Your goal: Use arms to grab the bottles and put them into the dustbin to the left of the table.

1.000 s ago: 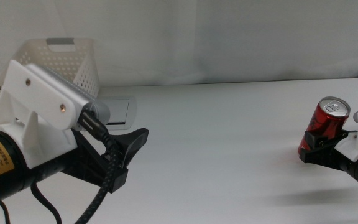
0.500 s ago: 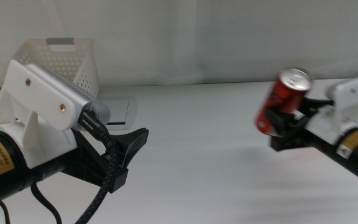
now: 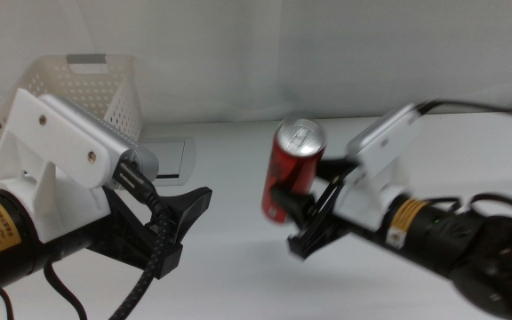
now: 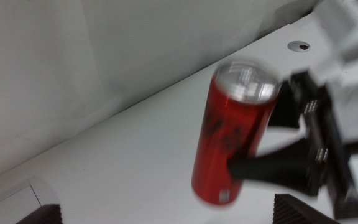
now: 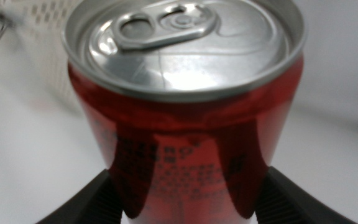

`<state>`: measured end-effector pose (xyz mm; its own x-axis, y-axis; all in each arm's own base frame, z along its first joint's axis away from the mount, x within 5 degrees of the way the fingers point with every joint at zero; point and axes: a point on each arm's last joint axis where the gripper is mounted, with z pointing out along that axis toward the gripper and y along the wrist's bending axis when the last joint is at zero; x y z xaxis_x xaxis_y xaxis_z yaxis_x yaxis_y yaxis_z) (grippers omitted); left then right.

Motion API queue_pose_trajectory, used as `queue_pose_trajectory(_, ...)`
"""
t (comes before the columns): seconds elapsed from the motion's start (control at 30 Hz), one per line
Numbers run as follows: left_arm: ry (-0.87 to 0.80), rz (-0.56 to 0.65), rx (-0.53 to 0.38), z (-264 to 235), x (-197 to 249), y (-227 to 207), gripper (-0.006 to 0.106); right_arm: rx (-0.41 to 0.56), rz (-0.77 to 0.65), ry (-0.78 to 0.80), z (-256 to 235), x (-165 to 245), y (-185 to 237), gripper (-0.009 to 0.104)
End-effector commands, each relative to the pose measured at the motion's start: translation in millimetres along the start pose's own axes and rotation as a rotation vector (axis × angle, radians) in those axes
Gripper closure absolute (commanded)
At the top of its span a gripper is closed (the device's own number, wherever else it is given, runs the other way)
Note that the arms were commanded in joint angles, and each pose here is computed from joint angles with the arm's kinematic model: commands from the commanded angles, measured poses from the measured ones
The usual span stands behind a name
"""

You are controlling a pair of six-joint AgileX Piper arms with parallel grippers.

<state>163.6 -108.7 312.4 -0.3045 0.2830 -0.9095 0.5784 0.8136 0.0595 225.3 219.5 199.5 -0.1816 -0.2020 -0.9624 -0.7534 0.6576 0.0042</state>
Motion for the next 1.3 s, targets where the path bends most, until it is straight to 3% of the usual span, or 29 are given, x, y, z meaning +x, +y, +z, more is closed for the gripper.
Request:
queue_pose_trajectory(0.0,0.005,-0.001,0.01,0,1,-2,0.013,-0.035,0.006,-0.044,9,3,10,0.097)
queue_pose_trajectory(0.23,0.005,-0.001,0.01,0,1,-2,0.013,-0.067,0.018,0.045,31,43,18,0.097)
queue_pose_trajectory(0.57,0.005,-0.001,0.01,0,1,-2,0.013,-0.076,0.016,0.07,36,55,19,0.097)
queue_pose_trajectory(0.6,0.003,-0.001,0.01,0,1,-2,0.013,-0.084,0.011,0.053,36,54,20,0.063)
queue_pose_trajectory(0.73,0.001,-0.001,0.01,0,1,-2,0.013,-0.087,0.008,0.045,36,52,20,0.002)
queue_pose_trajectory(0.77,0.001,-0.001,0.01,0,1,-2,0.013,-0.081,0.013,0.047,35,51,20,-0.009)
queue_pose_trajectory(0.93,0.001,-0.001,0.01,0,1,-2,0.013,-0.046,0.02,0.154,27,47,17,-0.008)
queue_pose_trajectory(1.13,0.001,-0.001,0.01,0,1,-2,0.013,0.013,0.01,0.2,-2,11,9,-0.008)
queue_pose_trajectory(1.27,-0.001,-0.001,0.01,0,1,-2,0.013,0.099,0.007,0.236,-29,-9,-12,-0.008)
